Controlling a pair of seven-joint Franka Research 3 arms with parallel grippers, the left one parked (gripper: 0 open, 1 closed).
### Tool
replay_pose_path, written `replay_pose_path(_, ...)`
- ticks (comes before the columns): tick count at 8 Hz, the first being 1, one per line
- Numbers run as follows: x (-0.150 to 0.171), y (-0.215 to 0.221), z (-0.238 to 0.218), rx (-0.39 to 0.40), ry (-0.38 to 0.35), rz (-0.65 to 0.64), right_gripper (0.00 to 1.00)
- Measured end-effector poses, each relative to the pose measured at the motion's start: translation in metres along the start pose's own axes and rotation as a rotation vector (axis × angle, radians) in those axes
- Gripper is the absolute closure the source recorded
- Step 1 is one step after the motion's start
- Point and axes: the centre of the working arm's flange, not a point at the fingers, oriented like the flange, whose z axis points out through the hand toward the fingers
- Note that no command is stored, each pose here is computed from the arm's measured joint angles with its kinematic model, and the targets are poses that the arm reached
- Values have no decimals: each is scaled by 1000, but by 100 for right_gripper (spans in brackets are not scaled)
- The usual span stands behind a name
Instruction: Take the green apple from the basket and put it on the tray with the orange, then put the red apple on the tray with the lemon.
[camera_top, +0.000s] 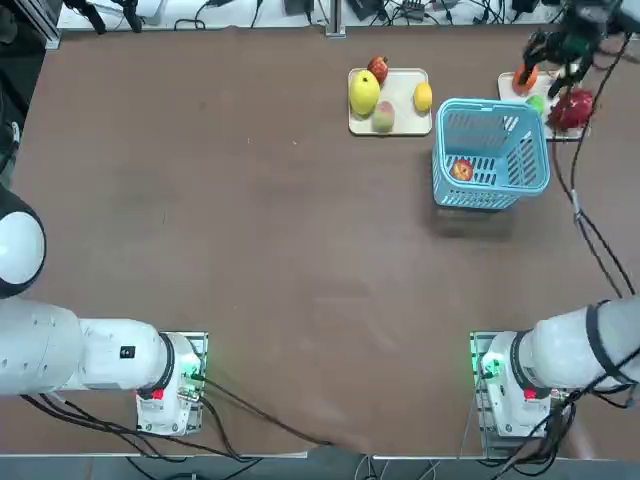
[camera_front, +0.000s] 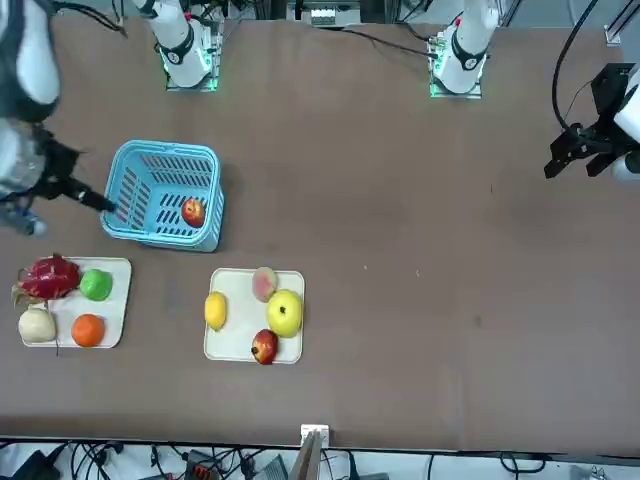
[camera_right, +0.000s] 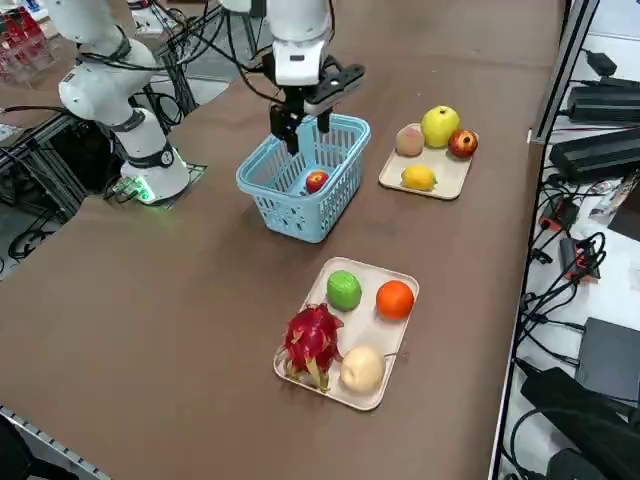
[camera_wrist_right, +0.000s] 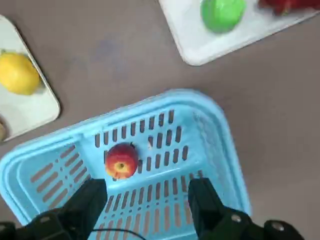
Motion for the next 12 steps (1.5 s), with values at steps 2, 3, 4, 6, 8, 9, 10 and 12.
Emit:
replay_pose_path(2, -41, -24, 49, 0, 24, -17, 0)
replay_pose_path(3, -57, -37, 65, -4, 28, -38, 0)
replay_pose_path(4, -67, -47, 78, -6, 35, -61, 0)
replay_pose_path(6, -81, -61, 102, 2, 76, -110, 0)
replay_pose_path(8, -87, -62, 123, -3, 92, -184, 0)
replay_pose_path(9, -86, -62, 130, -5, 97, -204, 0)
replay_pose_path(10, -85, -62, 140, -11, 94, -216, 0)
replay_pose_path(12, -85, -69, 160, -26, 82, -234, 0)
